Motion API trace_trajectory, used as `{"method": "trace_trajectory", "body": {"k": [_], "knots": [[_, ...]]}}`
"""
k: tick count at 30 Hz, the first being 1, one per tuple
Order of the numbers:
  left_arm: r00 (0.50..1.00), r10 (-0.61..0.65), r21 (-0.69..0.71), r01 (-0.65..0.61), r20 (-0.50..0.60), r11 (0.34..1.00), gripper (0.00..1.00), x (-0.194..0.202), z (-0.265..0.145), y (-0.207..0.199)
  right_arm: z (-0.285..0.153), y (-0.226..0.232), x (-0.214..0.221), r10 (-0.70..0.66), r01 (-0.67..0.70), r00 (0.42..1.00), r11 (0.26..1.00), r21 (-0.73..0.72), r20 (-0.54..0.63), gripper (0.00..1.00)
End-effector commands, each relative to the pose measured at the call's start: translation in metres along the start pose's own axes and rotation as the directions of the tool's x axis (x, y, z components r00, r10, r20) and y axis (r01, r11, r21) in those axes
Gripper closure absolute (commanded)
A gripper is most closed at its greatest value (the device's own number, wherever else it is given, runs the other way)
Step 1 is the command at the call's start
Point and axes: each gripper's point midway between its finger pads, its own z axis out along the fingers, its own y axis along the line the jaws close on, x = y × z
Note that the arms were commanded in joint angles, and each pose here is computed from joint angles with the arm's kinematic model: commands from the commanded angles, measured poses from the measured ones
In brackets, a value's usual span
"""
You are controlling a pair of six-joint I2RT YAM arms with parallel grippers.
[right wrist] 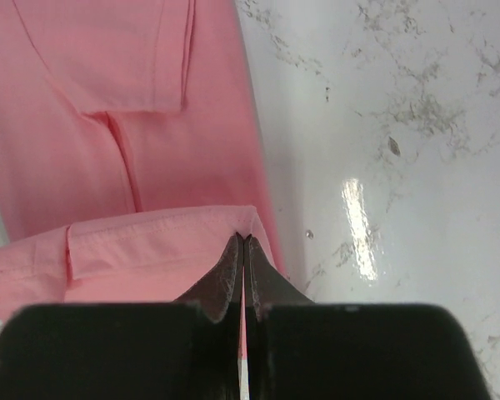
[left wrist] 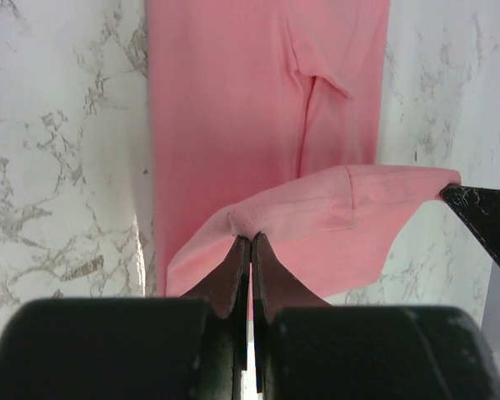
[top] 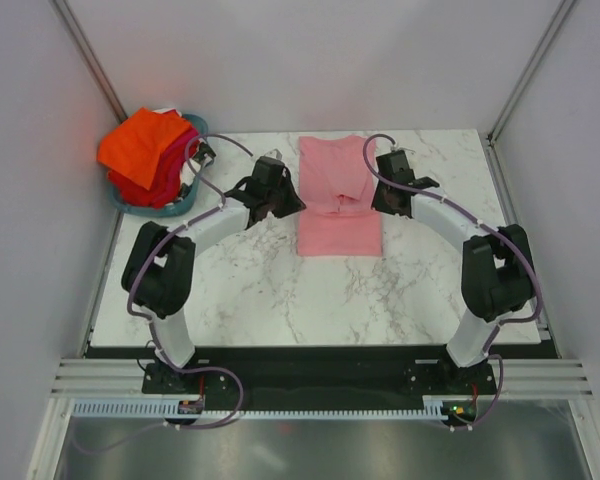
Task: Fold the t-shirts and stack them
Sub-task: Fold the tshirt
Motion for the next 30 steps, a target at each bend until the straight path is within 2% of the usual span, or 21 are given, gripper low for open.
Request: {"method": "trace_trajectory", "body": {"k": [1, 14, 17, 18, 20, 21, 22, 24, 25, 30], "knots": [[1.0, 0.023, 0.033, -0.023, -0.015, 0.999, 0.98, -0.014, 0.016, -0.003, 0.011, 0.014, -0.025, 0.002, 0.0, 0.999, 0.999, -0.042, 0.039, 1.0], [0.998, -0.021, 0.066, 0.025, -0.054, 0.998, 0.98, -0.032, 0.058, 0.001, 0.054, 0.02, -0.039, 0.005, -0.005, 1.0, 0.999, -0.04, 0.016, 1.0], [0.998, -0.019, 0.091, 0.025, -0.067, 0.995, 0.95, -0.035, 0.064, -0.002, 0.061, 0.017, -0.043, 0.003, -0.003, 1.0, 1.0, -0.019, 0.027, 1.0], [0.997, -0.014, 0.091, 0.021, -0.079, 0.996, 0.88, -0.033, 0.068, 0.0, 0.062, 0.016, -0.045, 0.004, -0.003, 1.0, 1.0, -0.012, 0.03, 1.0], [0.996, -0.008, 0.093, 0.016, -0.087, 0.996, 0.78, -0.033, 0.072, 0.001, 0.064, 0.015, -0.05, -0.002, 0.001, 0.999, 1.0, 0.003, 0.047, 0.89], [0.997, -0.003, 0.089, 0.01, -0.081, 0.996, 0.65, -0.036, 0.074, 0.001, 0.064, 0.015, -0.053, 0.002, -0.003, 0.999, 1.0, 0.007, 0.055, 0.8], [0.996, -0.004, 0.075, 0.011, -0.088, 0.997, 0.6, -0.033, 0.076, 0.005, 0.063, 0.015, -0.054, 0.012, -0.013, 0.998, 1.0, 0.011, 0.06, 0.67], [0.997, 0.003, 0.062, 0.002, -0.077, 0.998, 0.52, -0.037, 0.076, 0.005, 0.063, 0.011, -0.058, 0.02, -0.023, 0.997, 0.999, 0.036, 0.079, 0.58], [0.996, 0.005, 0.052, -0.001, -0.086, 0.999, 0.47, -0.036, 0.076, 0.008, 0.062, 0.01, -0.059, 0.021, -0.025, 0.996, 0.999, 0.042, 0.085, 0.56], [0.997, 0.033, 0.031, -0.031, -0.073, 0.999, 0.46, -0.036, 0.062, 0.01, 0.048, 0.009, -0.059, 0.021, -0.023, 0.996, 0.999, 0.024, 0.082, 0.57]]}}
